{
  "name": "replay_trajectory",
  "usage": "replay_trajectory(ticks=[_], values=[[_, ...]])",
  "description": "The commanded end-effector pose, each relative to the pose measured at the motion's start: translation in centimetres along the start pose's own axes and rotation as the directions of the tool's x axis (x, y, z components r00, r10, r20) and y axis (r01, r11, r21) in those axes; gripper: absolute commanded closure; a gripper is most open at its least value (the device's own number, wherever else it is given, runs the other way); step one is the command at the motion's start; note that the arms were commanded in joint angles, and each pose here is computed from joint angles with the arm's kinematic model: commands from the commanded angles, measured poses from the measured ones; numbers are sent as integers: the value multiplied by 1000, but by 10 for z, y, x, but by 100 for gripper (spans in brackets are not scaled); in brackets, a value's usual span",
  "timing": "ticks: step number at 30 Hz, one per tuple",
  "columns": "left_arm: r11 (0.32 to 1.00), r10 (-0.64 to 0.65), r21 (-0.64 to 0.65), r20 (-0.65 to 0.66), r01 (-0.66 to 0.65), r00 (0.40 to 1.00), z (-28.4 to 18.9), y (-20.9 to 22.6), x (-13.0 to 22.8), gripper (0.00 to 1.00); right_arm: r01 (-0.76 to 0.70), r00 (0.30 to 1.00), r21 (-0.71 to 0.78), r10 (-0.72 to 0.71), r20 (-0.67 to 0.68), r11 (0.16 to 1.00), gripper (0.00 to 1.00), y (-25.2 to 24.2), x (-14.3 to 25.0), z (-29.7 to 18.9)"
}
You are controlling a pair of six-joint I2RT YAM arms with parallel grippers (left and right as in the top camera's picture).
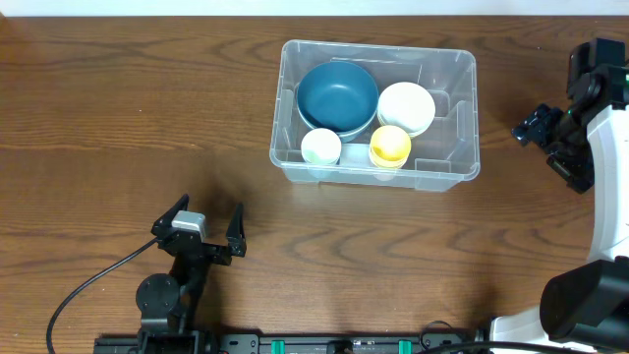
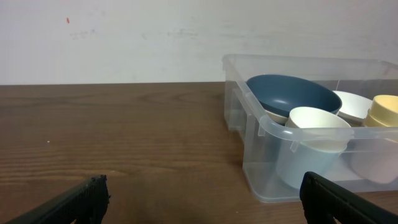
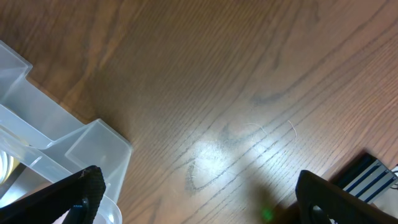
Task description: Pack container
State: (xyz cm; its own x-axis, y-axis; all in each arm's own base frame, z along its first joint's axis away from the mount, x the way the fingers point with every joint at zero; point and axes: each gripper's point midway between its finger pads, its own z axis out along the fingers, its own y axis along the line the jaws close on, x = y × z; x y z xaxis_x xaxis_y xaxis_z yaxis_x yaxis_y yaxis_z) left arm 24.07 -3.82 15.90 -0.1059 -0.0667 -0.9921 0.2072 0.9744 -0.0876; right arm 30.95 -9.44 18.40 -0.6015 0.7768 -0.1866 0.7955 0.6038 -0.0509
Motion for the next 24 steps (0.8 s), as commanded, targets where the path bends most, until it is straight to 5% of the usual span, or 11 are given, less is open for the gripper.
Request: replay_trajectory(ticks=[1,16,24], values=[[1000,-2,-16,-39,2,999,1,4,16,2,-22,999,-17,23,32,1000,1,-4,-1,-11],[1000,-2,-16,-39,2,999,1,4,16,2,7,921,-293,109,375,956,1,-50,32,-142],[1000,-2,-16,-39,2,999,1,4,16,2,57,841,-465,209,500,883,1,-65,54,-152]])
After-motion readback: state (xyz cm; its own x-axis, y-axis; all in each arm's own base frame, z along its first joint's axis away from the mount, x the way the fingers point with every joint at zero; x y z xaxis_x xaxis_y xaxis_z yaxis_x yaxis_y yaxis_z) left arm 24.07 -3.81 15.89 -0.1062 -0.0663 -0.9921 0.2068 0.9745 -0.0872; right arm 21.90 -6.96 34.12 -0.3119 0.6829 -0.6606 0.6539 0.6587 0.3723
